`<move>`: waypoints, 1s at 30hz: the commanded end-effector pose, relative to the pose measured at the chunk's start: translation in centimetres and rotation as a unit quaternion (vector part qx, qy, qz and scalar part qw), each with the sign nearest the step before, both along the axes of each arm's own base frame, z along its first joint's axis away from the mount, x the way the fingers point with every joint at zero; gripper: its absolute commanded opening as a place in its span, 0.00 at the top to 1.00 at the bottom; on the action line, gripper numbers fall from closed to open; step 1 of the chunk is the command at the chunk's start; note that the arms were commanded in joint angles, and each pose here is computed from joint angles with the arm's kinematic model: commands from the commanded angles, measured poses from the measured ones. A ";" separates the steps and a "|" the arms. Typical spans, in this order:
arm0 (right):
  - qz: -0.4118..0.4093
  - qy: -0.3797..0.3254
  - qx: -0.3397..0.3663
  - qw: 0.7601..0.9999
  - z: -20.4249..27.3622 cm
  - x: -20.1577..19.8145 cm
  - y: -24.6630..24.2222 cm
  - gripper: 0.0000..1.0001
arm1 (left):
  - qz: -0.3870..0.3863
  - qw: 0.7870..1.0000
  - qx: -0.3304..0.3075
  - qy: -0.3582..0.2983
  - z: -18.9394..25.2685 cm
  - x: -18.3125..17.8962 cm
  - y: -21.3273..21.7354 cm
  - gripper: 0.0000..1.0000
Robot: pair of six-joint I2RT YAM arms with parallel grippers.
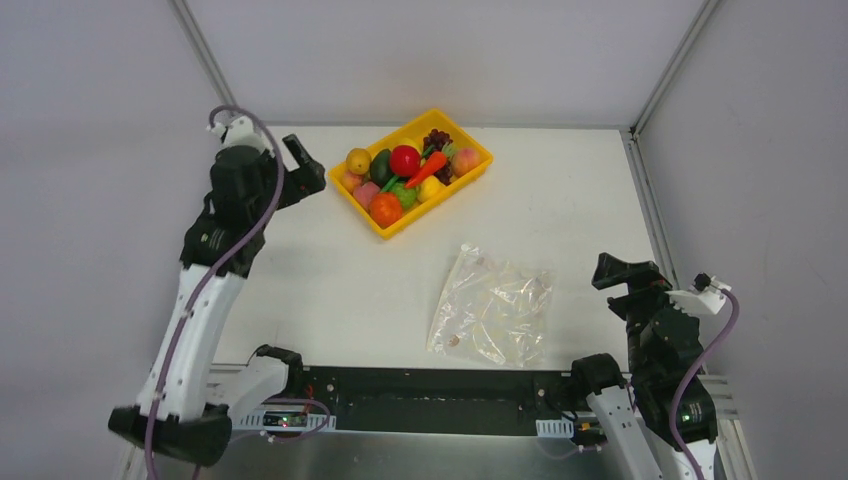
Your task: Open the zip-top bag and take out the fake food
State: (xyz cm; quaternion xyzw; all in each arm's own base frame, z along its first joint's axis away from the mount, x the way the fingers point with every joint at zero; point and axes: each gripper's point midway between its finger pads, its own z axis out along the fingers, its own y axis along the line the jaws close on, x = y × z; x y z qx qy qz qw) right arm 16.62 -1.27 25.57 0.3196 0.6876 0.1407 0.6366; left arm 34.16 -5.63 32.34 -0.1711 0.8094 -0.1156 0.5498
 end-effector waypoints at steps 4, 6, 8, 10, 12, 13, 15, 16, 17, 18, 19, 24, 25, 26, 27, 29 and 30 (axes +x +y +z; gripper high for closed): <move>0.002 -0.017 -0.004 1.000 1.1 -0.1 0.0 0.00 | 0.022 0.998 0.064 -0.019 0.2 -13.0 4.7 0.03; -0.003 -0.020 -0.002 1.000 1.2 -0.2 -0.3 0.00 | 0.037 0.996 0.071 -0.028 0.0 -15.7 5.8 0.02; -0.009 -0.023 -0.001 1.000 1.2 -0.4 -0.5 0.00 | 0.057 0.995 0.080 -0.025 -0.8 -18.3 7.2 0.01; -0.009 -0.028 0.001 1.000 1.3 -0.5 -0.5 0.00 | 0.085 0.992 0.091 -0.018 -1.7 -20.6 8.7 0.01; -0.007 -0.028 0.001 1.000 1.3 -0.5 -0.5 0.01 | 0.116 0.988 0.102 -0.009 -2.6 -22.2 10.1 0.01; -0.006 -0.029 0.000 1.000 1.4 -0.5 -0.4 0.01 | 0.126 0.986 0.107 -0.007 -3.1 -22.6 10.6 0.01; -0.002 -0.028 -0.002 1.000 1.4 -0.4 -0.3 0.01 | 0.138 0.984 0.116 -0.003 -4.1 -23.2 11.3 0.01; -0.002 -0.028 -0.002 1.000 1.3 -0.4 -0.3 0.01 | 0.145 0.982 0.120 -0.001 -4.5 -23.4 11.6 0.01; -0.002 -0.028 -0.003 1.000 1.3 -0.4 -0.3 0.01 | 0.157 0.980 0.124 0.003 -5.1 -23.5 12.1 0.01; -0.003 -0.027 -0.003 1.000 1.3 -0.4 -0.3 0.01 | 0.166 0.978 0.123 0.004 -5.5 -23.5 12.3 0.01; -0.004 -0.026 -0.003 1.000 1.3 -0.4 -0.3 0.01 | 0.171 0.978 0.122 0.007 -5.9 -23.4 12.4 0.01; -0.008 -0.026 -0.002 1.000 1.3 -0.5 -0.5 0.01 | 0.162 0.980 0.117 0.017 -8.1 -22.1 11.7 0.01; -0.009 -0.027 -0.002 1.000 1.3 -0.6 -0.6 0.01 | 0.159 0.980 0.117 0.019 -8.6 -21.9 11.5 0.01; -0.011 -0.028 -0.001 1.000 1.3 -0.6 -0.6 0.01 | 0.157 0.980 0.117 0.020 -9.0 -21.7 11.4 0.01; -0.011 -0.030 0.000 0.999 1.4 -0.7 -0.6 0.01 | 0.156 0.981 0.117 0.022 -9.4 -21.5 11.3 0.01; -0.010 -0.030 -0.001 0.999 1.4 -0.7 -0.6 0.01 | 0.151 0.981 0.118 0.021 -9.7 -21.1 11.1 0.01; -0.009 -0.030 -0.001 1.000 1.4 -0.6 -0.6 0.01 | 0.149 0.982 0.119 0.020 -9.7 -21.0 11.0 0.01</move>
